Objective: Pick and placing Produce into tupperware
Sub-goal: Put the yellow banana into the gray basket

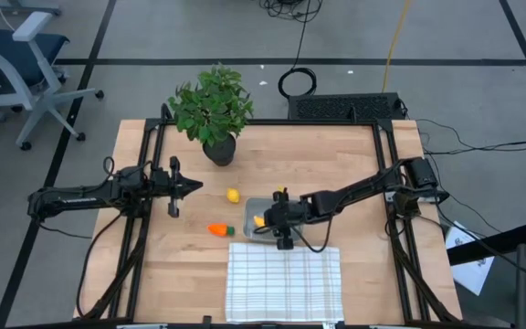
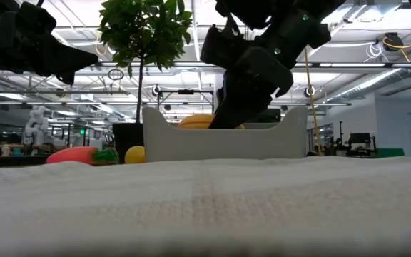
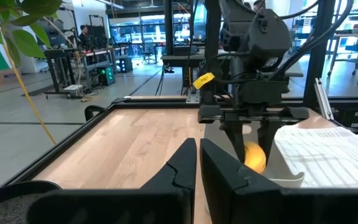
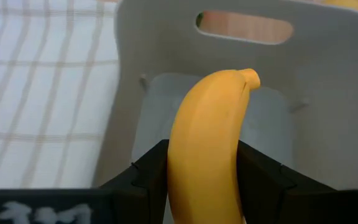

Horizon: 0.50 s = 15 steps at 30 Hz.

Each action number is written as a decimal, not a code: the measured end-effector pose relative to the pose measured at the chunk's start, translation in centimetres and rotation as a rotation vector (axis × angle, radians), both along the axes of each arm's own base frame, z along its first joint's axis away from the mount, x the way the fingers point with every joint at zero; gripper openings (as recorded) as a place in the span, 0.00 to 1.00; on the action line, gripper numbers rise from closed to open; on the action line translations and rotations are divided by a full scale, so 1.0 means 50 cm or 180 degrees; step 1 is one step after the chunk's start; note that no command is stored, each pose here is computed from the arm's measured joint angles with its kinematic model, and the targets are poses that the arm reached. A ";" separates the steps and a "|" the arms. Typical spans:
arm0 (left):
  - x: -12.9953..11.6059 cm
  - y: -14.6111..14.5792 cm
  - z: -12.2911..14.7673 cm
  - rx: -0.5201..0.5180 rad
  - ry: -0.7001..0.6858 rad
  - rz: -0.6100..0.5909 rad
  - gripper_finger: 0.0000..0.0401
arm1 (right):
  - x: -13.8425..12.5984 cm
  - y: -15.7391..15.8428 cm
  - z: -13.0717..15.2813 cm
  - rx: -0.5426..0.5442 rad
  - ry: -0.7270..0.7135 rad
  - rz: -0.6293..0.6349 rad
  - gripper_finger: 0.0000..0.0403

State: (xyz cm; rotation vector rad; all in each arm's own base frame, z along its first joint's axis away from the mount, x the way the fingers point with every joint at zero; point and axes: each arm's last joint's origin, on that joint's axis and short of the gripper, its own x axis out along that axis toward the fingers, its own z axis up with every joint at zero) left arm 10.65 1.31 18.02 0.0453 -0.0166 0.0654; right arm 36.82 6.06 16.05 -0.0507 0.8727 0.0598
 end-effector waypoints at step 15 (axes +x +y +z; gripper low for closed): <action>0.000 0.000 0.000 0.0010 0.0001 0.0000 0.06 | 0.003 -0.019 -0.018 0.0028 0.0119 -0.0164 0.35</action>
